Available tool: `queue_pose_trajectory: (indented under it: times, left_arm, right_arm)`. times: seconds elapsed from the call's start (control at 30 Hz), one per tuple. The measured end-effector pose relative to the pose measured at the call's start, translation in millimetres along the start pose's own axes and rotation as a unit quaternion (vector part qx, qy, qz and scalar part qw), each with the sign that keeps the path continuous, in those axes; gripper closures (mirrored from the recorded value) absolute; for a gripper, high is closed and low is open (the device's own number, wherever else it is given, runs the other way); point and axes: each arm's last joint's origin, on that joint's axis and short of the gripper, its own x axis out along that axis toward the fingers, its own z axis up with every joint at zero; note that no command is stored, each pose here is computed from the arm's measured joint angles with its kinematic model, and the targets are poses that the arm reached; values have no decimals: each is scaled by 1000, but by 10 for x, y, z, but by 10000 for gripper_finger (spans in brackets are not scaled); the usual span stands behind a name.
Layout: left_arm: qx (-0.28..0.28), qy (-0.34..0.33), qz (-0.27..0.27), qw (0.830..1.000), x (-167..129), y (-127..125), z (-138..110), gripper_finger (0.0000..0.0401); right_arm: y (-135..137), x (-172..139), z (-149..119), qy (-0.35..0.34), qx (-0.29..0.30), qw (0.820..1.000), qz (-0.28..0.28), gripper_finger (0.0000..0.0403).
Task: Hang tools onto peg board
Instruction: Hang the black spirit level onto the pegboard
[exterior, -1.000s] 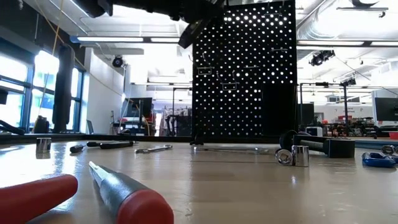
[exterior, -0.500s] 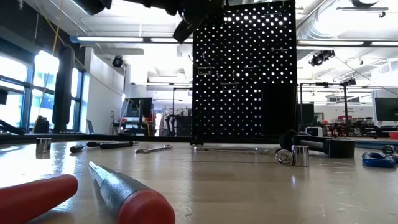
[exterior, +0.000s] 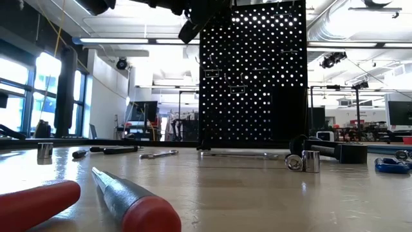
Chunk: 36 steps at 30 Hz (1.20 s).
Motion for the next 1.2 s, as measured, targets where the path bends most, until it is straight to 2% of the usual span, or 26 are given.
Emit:
queue_pose_trajectory:
  times: [0.27, 0.3, 0.47, 0.63, 0.73, 1.0, 1.2]
  left_arm:
    - [29, 12, 20, 999, 19, -41, -22, 231]
    - [32, 13, 20, 999, 19, -46, -21, 231]
    - [32, 9, 17, 999, 17, -63, -15, 223]
    - [16, 8, 31, 999, 10, -46, -7, 145]
    - [14, 14, 39, 999, -13, -51, 18, 119]
    - [40, 6, 24, 999, -140, -151, 128, 109]
    - [59, 22, 8, 998, -205, -231, 147, 108]
  right_arm:
    - [-22, 98, -84, -4, -11, 1000, -7, 359]
    - [-21, 97, -82, -4, -17, 1000, -8, 363]
    - [1, 65, -64, -4, -39, 999, -16, 363]
    - [-11, -32, 51, -8, -76, 996, -34, 363]
    - [-22, -148, 149, 1, -96, 994, -50, 363]
    - [-145, -565, 402, 48, -127, 990, -28, 363]
    - [-392, -907, 536, 91, -145, 985, -6, 363]
